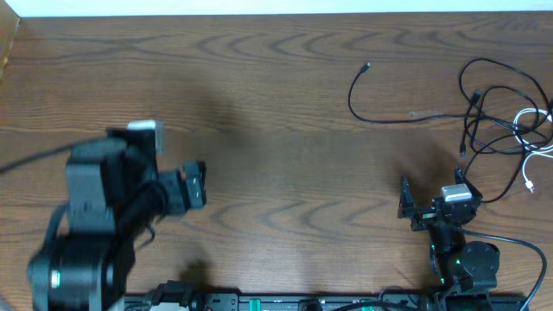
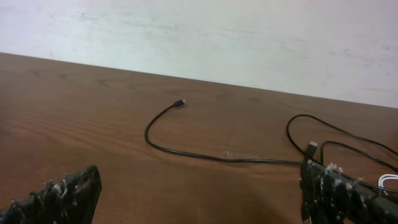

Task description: Untangle cables

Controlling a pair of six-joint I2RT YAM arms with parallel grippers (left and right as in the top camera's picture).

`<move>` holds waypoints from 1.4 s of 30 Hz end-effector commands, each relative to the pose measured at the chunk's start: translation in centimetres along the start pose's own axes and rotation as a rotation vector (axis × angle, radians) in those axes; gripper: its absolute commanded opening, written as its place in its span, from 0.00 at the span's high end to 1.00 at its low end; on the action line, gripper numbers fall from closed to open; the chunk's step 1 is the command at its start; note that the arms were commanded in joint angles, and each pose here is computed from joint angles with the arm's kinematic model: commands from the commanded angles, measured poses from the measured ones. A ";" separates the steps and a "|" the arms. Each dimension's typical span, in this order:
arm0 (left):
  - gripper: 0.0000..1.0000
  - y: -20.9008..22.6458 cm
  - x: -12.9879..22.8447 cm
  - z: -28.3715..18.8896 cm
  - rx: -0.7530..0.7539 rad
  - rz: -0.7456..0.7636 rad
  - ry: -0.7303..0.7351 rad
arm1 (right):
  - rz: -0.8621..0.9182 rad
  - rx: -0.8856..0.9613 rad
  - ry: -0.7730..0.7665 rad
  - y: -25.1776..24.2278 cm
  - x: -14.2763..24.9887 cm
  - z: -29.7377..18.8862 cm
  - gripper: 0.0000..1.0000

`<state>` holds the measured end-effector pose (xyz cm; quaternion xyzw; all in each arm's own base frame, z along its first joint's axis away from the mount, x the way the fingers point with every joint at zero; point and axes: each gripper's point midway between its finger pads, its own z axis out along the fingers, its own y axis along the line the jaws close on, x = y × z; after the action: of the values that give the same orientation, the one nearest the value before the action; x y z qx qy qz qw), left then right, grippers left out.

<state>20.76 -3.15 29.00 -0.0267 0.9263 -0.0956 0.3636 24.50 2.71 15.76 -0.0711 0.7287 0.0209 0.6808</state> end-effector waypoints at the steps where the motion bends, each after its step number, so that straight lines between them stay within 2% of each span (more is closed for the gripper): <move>1: 0.02 0.6 2.9 -1.1 -0.008 0.007 -0.049 | -0.013 -0.002 0.000 0.1 0.0 0.0 0.01; 3: 0.02 0.8 4.7 -1.2 0.005 0.014 -0.122 | -0.013 -0.002 0.000 0.1 0.0 0.0 0.01; 10: 0.02 1.3 6.4 0.2 0.050 0.048 -0.415 | -0.013 -0.002 0.000 0.1 0.0 0.0 0.01; 15: 0.03 1.8 6.9 2.4 0.060 0.058 -0.524 | -0.013 -0.003 0.000 0.1 0.0 0.0 0.01; 34: 0.02 4.5 6.9 12.8 0.009 0.048 -0.688 | -0.013 -0.003 -0.001 0.1 0.0 0.0 0.01; 42: 0.02 5.3 7.2 13.0 -0.037 0.036 -0.673 | -0.013 -0.002 -0.001 0.1 0.0 0.0 0.01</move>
<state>24.35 -1.27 15.38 -0.0387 0.7452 -0.0702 0.6620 24.50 2.65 15.78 -0.0709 0.7285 0.0187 0.6812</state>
